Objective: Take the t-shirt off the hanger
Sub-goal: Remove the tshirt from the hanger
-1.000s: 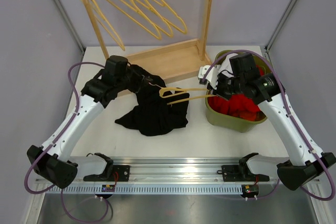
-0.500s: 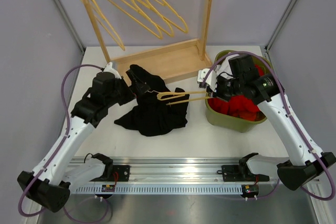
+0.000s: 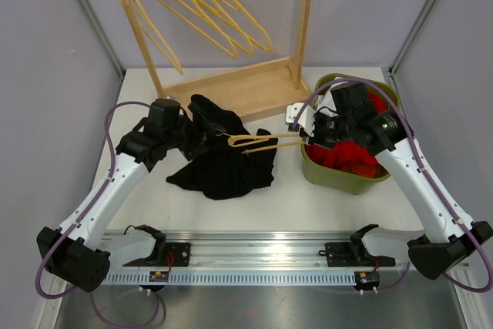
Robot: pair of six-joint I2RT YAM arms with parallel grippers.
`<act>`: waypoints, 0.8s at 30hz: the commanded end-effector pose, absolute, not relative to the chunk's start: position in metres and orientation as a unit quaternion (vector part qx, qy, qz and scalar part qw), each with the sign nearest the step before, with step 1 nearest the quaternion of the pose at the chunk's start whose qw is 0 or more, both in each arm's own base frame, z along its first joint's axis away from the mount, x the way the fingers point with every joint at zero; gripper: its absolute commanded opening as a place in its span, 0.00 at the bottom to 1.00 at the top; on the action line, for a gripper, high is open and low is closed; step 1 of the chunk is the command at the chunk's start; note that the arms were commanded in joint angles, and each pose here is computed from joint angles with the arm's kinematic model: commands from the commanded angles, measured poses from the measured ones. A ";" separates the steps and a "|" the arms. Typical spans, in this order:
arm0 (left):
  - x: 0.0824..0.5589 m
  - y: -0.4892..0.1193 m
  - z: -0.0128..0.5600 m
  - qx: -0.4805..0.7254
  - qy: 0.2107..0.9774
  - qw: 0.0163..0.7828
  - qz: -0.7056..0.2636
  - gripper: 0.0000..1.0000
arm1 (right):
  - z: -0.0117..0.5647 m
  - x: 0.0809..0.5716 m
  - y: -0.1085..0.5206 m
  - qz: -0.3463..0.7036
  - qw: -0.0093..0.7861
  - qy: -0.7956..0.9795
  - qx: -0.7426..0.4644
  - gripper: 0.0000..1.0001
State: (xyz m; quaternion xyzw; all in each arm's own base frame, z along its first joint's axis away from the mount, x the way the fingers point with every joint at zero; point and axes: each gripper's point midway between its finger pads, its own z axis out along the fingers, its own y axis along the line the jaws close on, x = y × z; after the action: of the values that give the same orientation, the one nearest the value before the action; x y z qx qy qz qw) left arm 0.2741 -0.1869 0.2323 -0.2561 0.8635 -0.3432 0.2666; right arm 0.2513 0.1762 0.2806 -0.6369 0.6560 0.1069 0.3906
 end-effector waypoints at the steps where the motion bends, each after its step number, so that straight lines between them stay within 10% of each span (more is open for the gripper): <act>1: 0.276 -0.178 0.240 -0.330 0.853 0.245 -0.322 0.83 | 0.285 0.263 0.181 0.080 0.413 0.638 -0.645 0.00; 10: 0.269 -0.159 0.213 -0.416 0.849 0.206 -0.253 0.58 | 0.276 0.261 0.183 0.074 0.407 0.637 -0.650 0.00; 14: 0.270 -0.163 0.204 -0.438 0.844 0.183 -0.251 0.15 | 0.275 0.262 0.182 0.064 0.408 0.635 -0.653 0.00; 17: 0.271 -0.168 0.205 -0.439 0.841 0.176 -0.265 0.04 | 0.274 0.263 0.180 0.052 0.410 0.634 -0.654 0.00; 21: 0.272 -0.172 0.212 -0.435 0.838 0.174 -0.279 0.04 | 0.273 0.265 0.179 0.045 0.410 0.633 -0.656 0.00; 24: 0.274 -0.170 0.218 -0.427 0.840 0.185 -0.279 0.33 | 0.274 0.263 0.180 0.050 0.412 0.631 -0.655 0.00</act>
State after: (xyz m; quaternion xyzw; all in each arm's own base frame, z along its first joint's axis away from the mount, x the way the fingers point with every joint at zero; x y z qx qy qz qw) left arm 0.2716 -0.1757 0.2101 -0.4224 0.8434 -0.2825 0.1745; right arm 0.2560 0.1866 0.2679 -0.6639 0.6280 0.0786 0.3982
